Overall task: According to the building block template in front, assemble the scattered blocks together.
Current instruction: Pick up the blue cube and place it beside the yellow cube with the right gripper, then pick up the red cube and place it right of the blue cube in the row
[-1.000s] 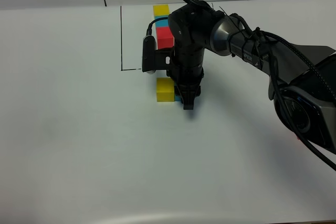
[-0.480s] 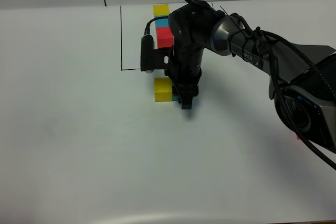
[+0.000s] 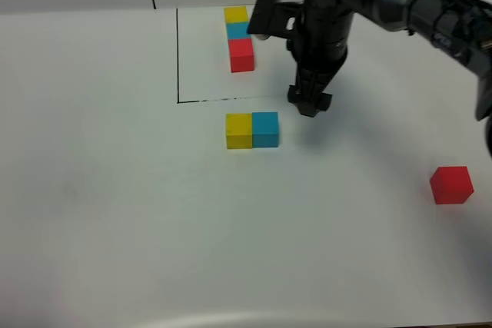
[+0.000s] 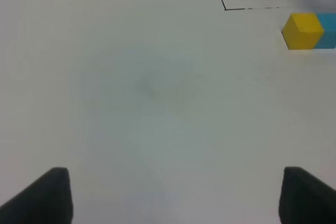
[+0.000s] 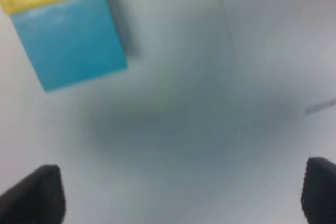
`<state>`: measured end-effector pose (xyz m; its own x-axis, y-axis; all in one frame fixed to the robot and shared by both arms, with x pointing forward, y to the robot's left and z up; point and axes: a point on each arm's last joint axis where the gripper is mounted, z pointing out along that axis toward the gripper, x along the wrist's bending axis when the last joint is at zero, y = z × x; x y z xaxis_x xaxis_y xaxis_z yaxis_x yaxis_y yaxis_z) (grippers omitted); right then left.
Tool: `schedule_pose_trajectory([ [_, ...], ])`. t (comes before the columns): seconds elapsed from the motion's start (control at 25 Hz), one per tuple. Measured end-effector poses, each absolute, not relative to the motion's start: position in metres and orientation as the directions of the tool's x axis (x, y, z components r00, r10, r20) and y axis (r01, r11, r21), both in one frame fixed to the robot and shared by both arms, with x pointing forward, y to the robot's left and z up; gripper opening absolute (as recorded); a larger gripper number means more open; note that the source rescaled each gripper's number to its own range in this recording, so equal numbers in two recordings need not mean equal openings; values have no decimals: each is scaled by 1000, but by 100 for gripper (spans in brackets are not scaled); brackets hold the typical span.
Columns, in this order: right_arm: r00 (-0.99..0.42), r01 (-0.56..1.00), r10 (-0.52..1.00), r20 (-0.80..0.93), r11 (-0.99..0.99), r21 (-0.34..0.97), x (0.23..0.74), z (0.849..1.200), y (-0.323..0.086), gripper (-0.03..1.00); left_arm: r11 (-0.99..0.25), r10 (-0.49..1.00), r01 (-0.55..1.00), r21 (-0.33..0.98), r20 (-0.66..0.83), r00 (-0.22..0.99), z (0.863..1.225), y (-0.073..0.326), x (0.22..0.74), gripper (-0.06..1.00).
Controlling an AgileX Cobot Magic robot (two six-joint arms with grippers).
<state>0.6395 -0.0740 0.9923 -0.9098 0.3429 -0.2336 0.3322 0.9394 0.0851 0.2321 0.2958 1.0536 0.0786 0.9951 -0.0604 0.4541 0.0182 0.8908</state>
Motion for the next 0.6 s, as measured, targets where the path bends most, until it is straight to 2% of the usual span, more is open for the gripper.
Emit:
schedule_pose_trajectory([
  [0.16,-783,567,584,-214,812,140,621,1004,-123,84,18,995,454,891,-60,79,1054,296,232,83],
  [0.32,-541,789,818,-194,574,221,593,1007,-175,84,18,995,454,891,-60,79,1054,296,232,83],
  [0.6,-229,939,967,-109,249,237,540,974,-241,82,18,995,454,891,-60,79,1054,296,232,83],
])
